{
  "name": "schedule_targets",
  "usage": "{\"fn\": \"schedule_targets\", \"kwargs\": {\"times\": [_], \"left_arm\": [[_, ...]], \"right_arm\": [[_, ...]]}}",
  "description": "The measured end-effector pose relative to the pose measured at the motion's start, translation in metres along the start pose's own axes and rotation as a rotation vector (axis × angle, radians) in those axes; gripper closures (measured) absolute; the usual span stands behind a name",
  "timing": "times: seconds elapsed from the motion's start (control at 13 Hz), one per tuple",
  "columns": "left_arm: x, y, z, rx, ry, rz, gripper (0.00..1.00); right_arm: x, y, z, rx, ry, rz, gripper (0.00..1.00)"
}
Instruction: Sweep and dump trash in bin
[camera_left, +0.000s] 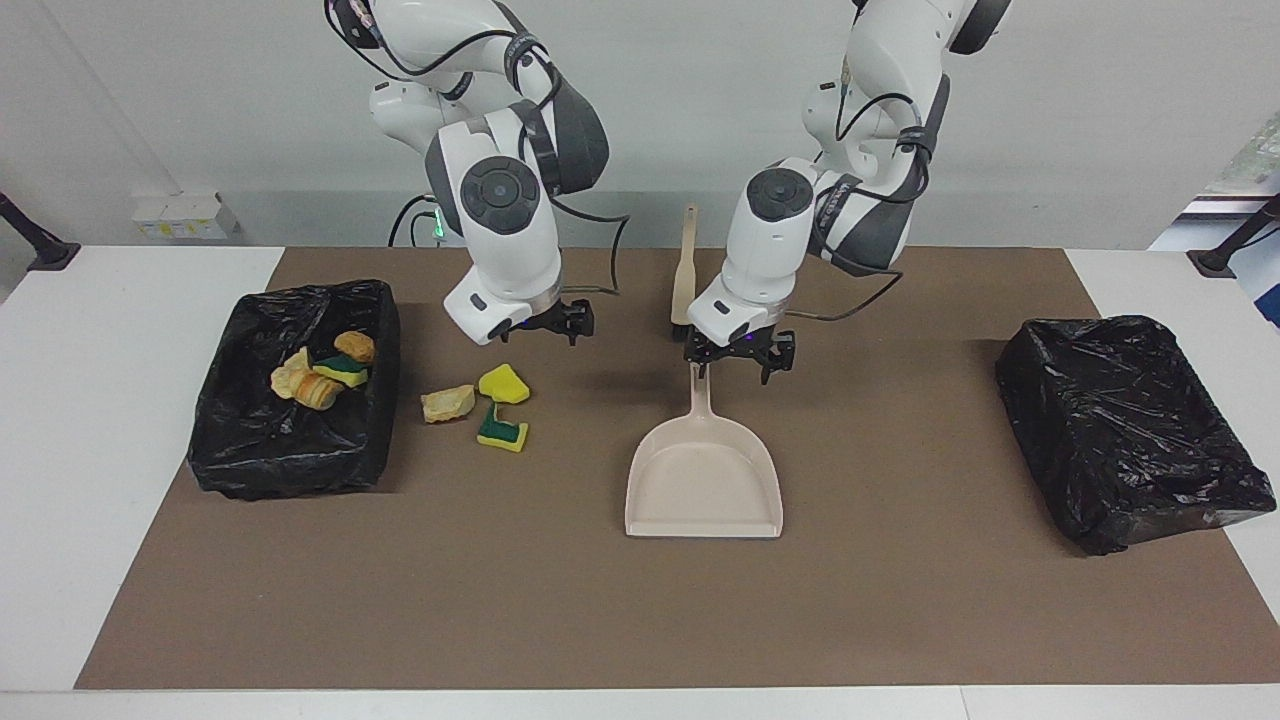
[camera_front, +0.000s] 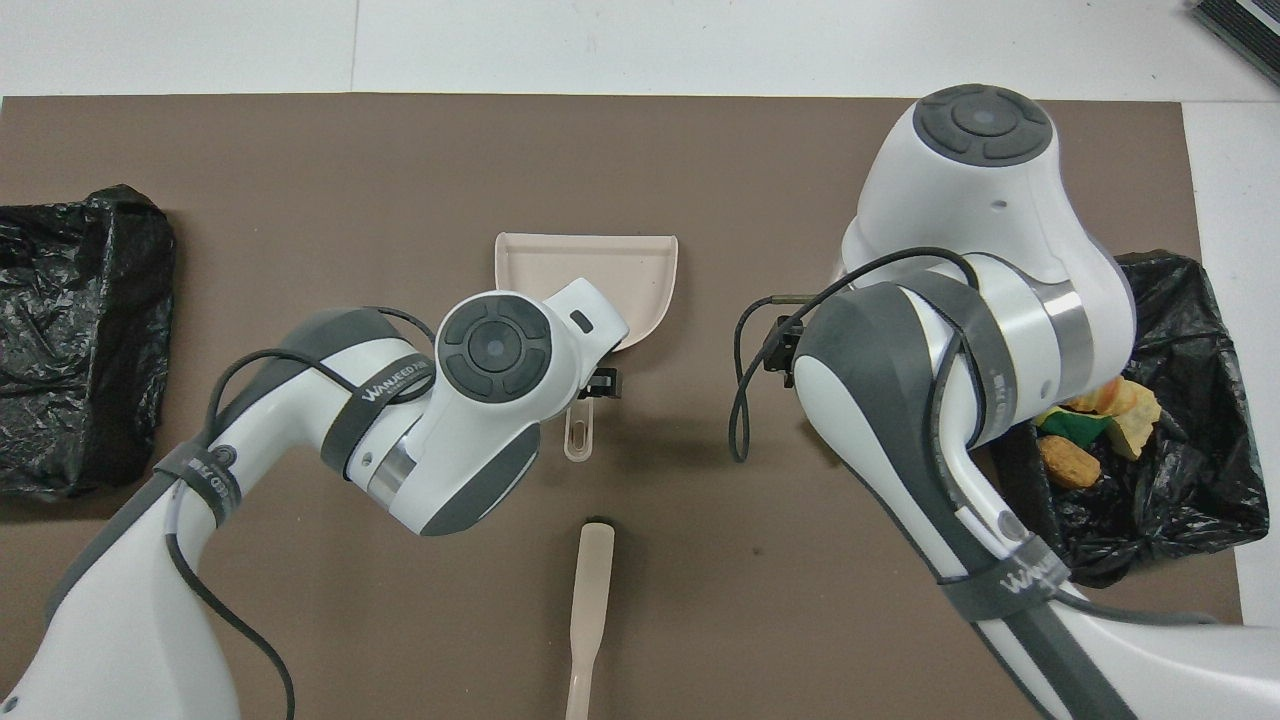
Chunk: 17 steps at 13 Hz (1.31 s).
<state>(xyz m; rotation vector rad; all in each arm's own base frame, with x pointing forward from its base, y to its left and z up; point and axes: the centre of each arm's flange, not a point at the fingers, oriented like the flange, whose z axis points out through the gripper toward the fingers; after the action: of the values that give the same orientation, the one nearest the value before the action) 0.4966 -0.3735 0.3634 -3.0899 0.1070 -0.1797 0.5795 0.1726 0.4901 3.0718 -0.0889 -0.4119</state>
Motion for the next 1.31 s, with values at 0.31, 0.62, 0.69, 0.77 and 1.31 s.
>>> {"fn": "schedule_targets", "kwargs": {"times": [0.31, 0.62, 0.69, 0.77, 1.31], "left_arm": [[-0.005, 0.02, 0.031, 0.053, 0.061, -0.019, 0.0], [0.011, 0.019, 0.014, 0.034, 0.094, -0.031, 0.0], [0.013, 0.02, 0.012, 0.032, 0.098, -0.029, 0.01], [0.012, 0.02, 0.013, 0.032, 0.097, -0.023, 0.02], [0.006, 0.022, 0.019, 0.04, 0.083, 0.054, 0.5]], "right_arm": [[0.005, 0.045, -0.011, 0.022, 0.002, -0.095, 0.0], [-0.016, 0.034, 0.013, 0.086, -0.045, -0.123, 0.0], [-0.024, 0.034, 0.027, 0.097, -0.026, -0.118, 0.0], [-0.034, 0.034, 0.04, 0.099, -0.004, -0.115, 0.0], [-0.066, 0.019, 0.06, 0.094, 0.026, -0.14, 0.0]]}}
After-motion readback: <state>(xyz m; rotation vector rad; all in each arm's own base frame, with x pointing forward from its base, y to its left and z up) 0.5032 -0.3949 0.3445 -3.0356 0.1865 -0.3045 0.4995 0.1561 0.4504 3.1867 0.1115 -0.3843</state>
